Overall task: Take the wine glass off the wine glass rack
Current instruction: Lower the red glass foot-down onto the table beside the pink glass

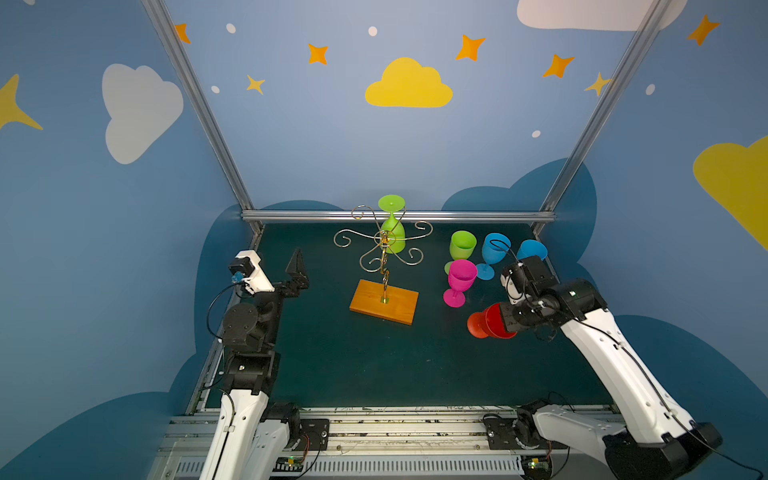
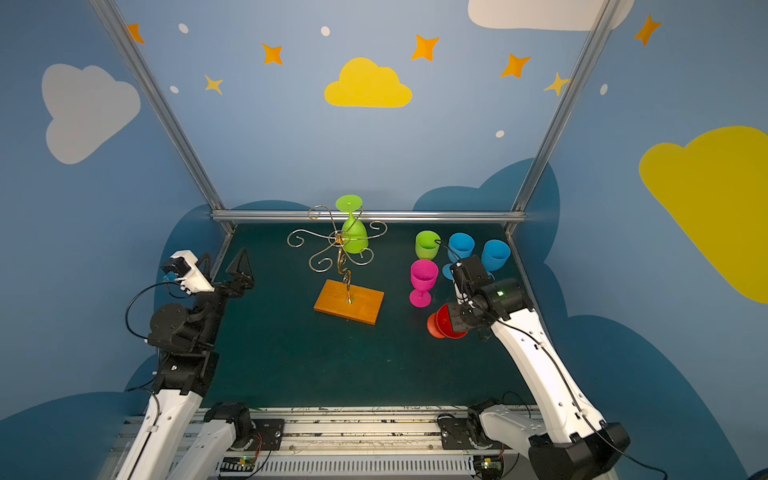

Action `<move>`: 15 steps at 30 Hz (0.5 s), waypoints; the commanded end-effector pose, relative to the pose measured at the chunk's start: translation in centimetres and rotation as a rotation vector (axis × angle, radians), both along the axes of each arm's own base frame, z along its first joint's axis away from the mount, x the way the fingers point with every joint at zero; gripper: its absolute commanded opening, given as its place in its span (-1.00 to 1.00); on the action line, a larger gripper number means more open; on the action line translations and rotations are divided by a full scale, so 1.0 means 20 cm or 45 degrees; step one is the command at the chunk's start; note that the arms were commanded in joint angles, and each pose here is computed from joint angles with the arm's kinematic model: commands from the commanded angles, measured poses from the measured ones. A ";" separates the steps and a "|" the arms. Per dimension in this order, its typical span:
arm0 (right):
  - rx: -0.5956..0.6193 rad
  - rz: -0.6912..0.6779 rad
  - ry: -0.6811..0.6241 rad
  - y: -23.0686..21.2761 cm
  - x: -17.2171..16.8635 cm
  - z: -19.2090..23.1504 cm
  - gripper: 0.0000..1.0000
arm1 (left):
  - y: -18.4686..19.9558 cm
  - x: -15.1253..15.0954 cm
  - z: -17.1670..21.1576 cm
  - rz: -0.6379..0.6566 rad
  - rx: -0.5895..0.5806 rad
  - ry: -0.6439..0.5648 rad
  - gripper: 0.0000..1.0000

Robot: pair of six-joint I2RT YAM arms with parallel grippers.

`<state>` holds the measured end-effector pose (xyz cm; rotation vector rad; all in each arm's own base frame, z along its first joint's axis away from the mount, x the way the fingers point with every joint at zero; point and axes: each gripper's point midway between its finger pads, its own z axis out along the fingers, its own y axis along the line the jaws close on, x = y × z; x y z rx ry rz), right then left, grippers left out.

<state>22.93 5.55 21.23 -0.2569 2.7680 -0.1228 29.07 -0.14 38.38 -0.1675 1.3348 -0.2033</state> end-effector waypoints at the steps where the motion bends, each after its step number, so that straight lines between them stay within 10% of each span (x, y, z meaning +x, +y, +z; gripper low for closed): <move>1: 0.022 -0.016 -0.033 -0.01 0.13 -0.02 -1.00 | 0.02 -0.02 0.00 0.033 0.016 -0.011 0.96; 15: 0.016 -0.166 0.036 -0.11 0.46 -0.22 -1.00 | 0.03 -0.04 0.00 0.046 0.015 -0.014 0.96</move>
